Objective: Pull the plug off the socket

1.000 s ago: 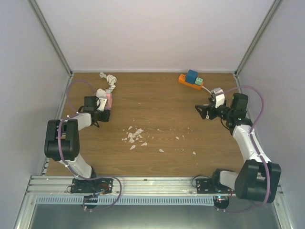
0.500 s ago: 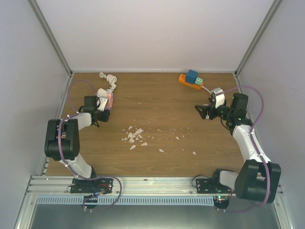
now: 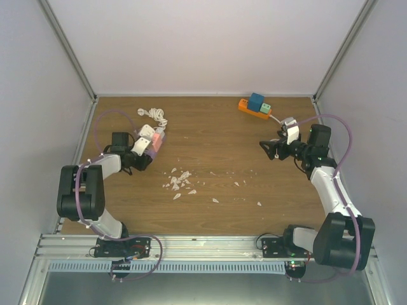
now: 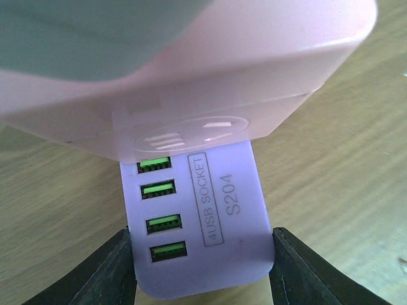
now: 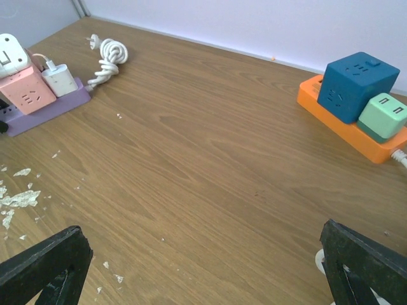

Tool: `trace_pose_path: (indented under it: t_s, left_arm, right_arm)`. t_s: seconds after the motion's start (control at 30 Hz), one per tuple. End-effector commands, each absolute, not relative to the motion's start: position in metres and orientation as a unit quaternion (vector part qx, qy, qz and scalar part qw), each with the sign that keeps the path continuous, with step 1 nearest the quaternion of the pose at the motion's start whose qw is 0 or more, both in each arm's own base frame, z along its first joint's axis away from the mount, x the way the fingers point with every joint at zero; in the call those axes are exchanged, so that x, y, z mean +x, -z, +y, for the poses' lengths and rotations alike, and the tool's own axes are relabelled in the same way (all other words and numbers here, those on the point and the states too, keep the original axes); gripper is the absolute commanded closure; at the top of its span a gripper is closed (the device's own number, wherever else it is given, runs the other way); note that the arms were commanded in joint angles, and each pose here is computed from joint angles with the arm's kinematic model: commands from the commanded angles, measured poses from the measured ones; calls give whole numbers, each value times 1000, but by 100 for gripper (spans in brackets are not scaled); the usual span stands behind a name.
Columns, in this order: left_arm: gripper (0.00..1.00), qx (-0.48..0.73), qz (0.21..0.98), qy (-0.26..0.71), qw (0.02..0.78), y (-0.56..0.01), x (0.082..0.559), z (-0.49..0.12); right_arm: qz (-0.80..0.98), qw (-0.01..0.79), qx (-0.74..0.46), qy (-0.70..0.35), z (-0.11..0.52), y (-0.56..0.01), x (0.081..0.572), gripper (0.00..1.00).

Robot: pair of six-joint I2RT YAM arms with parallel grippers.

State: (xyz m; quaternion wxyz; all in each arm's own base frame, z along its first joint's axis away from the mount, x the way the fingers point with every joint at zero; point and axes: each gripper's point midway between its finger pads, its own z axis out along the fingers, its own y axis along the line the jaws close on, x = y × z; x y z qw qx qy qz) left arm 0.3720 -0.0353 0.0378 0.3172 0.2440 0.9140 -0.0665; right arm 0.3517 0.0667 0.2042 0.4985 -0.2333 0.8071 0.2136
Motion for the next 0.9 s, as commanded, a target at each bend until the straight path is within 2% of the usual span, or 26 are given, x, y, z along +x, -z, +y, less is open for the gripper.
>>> trace_pose_path:
  t_s: [0.0, 0.3, 0.87]
  left_arm:
    - [53, 335, 874, 133, 327, -50, 352, -71]
    - [55, 424, 834, 177, 304, -43, 314, -106]
    - [56, 608, 715, 234, 253, -35, 235, -161]
  right_arm:
    - [794, 507, -253, -223, 74, -216, 349, 0]
    - [783, 504, -274, -239, 81, -216, 342, 0]
    - [749, 503, -326, -280, 99, -219, 321, 0]
